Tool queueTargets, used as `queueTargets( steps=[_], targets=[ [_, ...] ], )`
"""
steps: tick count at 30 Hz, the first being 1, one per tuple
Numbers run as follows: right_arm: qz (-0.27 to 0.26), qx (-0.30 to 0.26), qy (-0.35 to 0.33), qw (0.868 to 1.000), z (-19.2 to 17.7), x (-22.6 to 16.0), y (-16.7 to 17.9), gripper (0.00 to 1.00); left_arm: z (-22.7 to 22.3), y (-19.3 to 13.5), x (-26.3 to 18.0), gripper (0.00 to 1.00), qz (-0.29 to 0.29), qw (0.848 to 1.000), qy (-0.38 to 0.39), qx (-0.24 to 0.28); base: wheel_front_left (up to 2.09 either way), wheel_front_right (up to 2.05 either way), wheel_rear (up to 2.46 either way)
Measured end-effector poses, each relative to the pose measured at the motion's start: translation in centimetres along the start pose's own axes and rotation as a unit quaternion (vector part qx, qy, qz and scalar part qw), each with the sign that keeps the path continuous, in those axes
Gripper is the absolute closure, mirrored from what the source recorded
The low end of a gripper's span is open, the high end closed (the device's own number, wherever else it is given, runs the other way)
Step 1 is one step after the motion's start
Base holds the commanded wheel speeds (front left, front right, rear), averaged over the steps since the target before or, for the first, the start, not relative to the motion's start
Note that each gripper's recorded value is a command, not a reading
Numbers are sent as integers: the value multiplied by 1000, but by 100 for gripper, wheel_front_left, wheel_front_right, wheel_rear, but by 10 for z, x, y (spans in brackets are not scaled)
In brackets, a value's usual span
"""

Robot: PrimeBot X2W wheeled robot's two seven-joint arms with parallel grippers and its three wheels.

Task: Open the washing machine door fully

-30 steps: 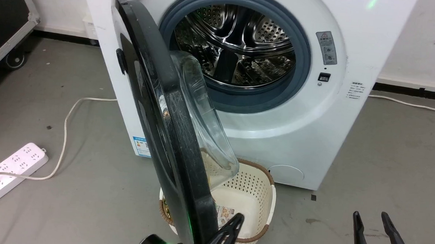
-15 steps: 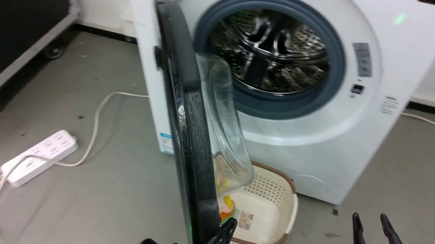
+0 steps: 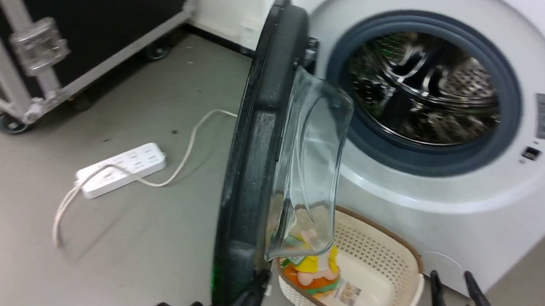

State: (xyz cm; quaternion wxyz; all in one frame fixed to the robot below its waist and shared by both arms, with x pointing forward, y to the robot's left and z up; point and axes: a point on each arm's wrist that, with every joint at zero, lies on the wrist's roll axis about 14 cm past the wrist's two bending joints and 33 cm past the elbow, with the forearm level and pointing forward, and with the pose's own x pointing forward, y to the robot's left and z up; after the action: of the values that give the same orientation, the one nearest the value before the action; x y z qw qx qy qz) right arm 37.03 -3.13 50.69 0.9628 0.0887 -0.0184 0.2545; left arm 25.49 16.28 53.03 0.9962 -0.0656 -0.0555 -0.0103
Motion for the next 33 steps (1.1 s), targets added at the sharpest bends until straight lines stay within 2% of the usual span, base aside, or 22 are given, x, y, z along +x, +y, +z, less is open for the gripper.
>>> queueTargets(
  steps=[8,14,20,33],
  targets=[
    [51,6,11,999,-11,22,30,0,6,45,-9,100,87,996,-12,10,0,0,0],
    [66,1,23,998,-20,31,37,0,10,82,-16,100,150,988,-13,17,0,0,0],
    [64,-5,37,997,-33,35,31,0,14,123,-22,100,204,978,-7,31,0,0,0],
    [40,-8,71,997,-57,50,-1,0,15,203,4,100,265,961,39,67,0,0,0]
  ],
)
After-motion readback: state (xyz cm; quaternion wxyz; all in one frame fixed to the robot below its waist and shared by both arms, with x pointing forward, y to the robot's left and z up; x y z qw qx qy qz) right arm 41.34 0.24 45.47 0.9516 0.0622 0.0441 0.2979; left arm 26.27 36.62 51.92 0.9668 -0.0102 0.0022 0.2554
